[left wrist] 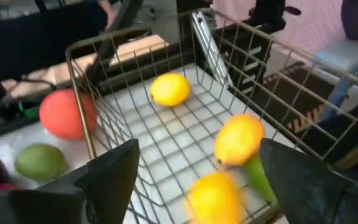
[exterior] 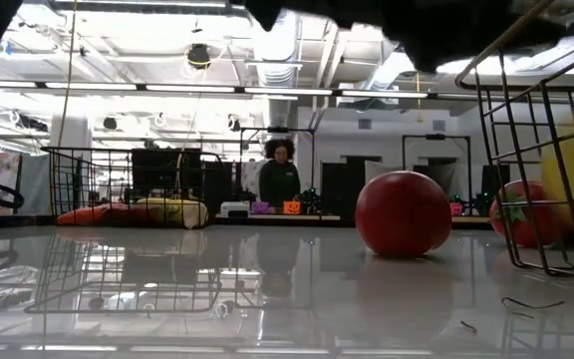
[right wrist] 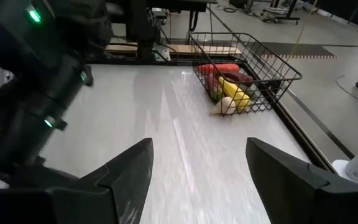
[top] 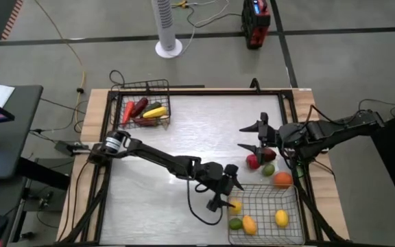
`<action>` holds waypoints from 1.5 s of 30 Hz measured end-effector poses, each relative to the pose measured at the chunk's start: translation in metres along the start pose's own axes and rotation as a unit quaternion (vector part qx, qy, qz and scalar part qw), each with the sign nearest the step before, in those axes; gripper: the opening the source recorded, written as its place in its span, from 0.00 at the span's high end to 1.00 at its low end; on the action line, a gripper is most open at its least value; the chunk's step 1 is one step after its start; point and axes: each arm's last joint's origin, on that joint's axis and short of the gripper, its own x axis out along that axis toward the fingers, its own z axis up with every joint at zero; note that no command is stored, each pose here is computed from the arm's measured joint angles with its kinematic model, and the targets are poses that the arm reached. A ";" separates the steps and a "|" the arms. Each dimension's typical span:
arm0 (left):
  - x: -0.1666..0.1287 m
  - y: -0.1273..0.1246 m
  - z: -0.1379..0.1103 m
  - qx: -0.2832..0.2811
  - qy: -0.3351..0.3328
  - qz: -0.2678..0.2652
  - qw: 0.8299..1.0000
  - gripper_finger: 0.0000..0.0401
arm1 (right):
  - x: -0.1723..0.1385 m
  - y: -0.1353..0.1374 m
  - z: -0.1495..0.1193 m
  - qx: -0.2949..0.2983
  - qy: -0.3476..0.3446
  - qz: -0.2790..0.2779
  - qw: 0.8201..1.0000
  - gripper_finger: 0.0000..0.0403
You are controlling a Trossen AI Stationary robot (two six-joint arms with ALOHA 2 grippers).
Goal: Sort produce into baskets
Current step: Put the left tomato into the gold wire basket
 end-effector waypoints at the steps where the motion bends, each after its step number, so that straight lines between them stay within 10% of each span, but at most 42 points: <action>1: -0.003 0.000 0.004 0.005 -0.001 0.005 1.000 0.19 | 0.000 0.000 0.000 0.002 0.001 0.000 1.000 0.29; 12: -0.045 -0.012 0.007 0.009 0.109 0.044 0.993 0.27 | 0.001 0.000 -0.006 0.018 0.029 -0.003 0.999 0.29; 21: -0.085 -0.031 -0.049 -0.056 0.078 0.204 0.974 0.35 | 0.013 0.005 -0.012 0.022 0.059 -0.006 0.998 0.29; 45: -0.044 -0.052 -0.117 -0.158 0.128 0.253 0.946 0.14 | 0.124 0.042 -0.085 -0.045 0.277 0.114 0.953 0.29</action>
